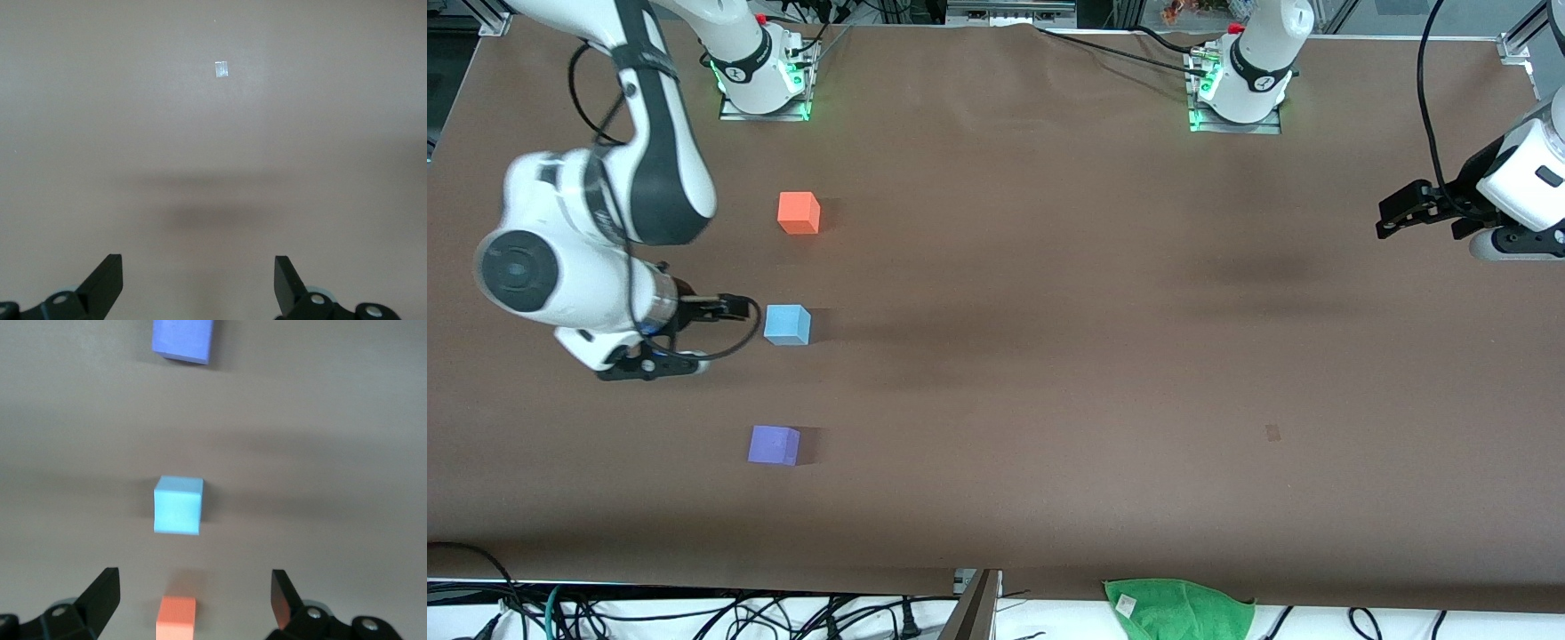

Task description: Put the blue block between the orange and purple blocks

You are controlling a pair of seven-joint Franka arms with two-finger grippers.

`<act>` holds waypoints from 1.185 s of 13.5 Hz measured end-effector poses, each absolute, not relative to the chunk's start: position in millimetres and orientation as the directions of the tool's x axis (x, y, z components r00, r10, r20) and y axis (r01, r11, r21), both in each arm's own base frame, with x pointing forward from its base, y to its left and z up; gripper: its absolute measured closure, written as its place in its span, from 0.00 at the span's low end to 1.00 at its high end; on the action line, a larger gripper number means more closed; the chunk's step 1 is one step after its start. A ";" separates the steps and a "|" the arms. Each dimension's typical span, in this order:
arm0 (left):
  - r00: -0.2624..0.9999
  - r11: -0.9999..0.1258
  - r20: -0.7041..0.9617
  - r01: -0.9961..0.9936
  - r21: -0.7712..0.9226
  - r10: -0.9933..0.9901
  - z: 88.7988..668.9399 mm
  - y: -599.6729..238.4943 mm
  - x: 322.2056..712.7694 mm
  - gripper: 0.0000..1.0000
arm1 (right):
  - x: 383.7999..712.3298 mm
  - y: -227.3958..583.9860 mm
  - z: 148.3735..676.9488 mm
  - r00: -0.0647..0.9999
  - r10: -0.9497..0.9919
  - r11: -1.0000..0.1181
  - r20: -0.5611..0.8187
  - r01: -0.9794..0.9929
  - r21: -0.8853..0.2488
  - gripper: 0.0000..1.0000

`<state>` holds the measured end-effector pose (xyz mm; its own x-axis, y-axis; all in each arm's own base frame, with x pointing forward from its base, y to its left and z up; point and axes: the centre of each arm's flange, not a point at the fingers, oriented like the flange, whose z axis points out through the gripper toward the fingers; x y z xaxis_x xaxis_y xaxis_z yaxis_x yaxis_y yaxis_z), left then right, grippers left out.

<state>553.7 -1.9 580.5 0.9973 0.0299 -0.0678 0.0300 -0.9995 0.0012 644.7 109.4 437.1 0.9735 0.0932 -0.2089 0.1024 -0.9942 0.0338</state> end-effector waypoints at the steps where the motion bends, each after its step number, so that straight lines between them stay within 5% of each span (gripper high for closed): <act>1: 0.997 -1.000 -0.068 0.030 0.001 0.030 580.4 -1.8 553.8 0.00 | 644.6 106.7 460.0 0.971 0.104 -0.993 -0.217 0.115 0.039 0.00; 7: 0.997 -1.000 -0.068 0.030 0.001 0.030 580.2 -1.8 554.0 0.00 | 625.6 84.8 555.0 0.975 0.133 -0.990 -0.180 0.139 0.024 0.00; 16: 0.997 -1.000 -0.069 0.030 0.001 0.030 580.0 -1.7 554.3 0.00 | 567.5 22.8 623.8 0.987 0.092 -0.996 -0.129 0.093 0.003 0.00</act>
